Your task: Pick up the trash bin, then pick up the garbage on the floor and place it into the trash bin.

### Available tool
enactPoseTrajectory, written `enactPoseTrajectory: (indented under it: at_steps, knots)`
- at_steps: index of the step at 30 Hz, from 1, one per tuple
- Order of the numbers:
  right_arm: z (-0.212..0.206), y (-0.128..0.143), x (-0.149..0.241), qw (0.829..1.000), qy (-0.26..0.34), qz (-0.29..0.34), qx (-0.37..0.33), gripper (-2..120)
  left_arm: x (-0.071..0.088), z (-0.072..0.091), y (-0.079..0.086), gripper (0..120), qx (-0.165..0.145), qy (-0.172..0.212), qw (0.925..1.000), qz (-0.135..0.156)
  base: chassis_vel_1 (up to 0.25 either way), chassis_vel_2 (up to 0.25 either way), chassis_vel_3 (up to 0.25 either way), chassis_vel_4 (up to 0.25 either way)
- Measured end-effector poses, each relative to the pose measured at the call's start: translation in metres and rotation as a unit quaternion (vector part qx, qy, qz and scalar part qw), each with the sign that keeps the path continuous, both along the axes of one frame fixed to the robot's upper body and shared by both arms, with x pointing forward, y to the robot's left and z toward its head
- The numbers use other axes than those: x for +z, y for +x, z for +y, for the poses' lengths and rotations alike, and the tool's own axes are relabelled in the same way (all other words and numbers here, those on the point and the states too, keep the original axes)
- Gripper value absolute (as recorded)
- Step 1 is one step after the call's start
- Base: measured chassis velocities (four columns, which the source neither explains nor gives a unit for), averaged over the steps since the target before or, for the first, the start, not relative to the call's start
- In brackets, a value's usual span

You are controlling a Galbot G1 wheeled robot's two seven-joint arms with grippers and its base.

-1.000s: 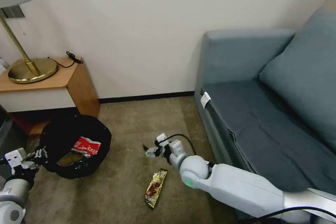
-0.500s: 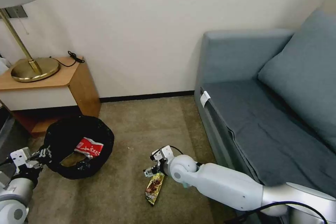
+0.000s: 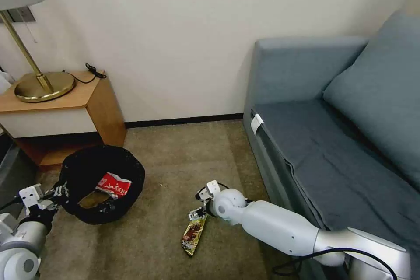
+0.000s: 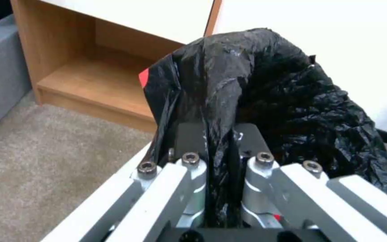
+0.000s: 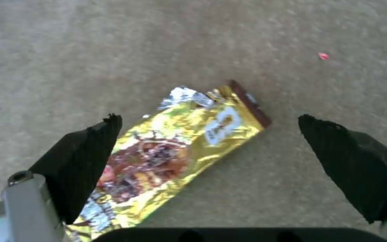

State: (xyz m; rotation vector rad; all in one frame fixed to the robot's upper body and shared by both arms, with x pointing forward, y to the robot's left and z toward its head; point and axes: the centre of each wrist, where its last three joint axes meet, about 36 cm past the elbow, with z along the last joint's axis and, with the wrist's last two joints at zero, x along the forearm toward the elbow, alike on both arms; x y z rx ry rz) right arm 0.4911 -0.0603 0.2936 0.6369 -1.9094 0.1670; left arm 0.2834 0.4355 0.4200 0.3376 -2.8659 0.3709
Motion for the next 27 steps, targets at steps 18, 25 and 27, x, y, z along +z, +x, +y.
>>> enactPoseTrajectory:
  at_steps: [18, 25, 27]
  knots:
    - [-0.013, 0.008, -0.037, 0.999, 0.005, 0.017, -0.028, 100, -0.010, -0.001, -0.001, 5, 0.006, 0.002, 0.9999, 0.008, 0.000, 0.000, 0.000, 0.000]
    - [-0.010, 0.009, -0.054, 0.999, 0.000, 0.019, -0.041, 100, -0.013, -0.002, -0.002, 5, 0.006, 0.004, 0.9999, 0.011, 0.000, 0.000, 0.000, 0.000]
    - [-0.009, 0.010, -0.056, 0.999, -0.002, 0.018, -0.043, 100, -0.013, -0.001, -0.002, 5, 0.007, 0.004, 0.9999, 0.011, 0.000, 0.000, 0.000, 0.000]
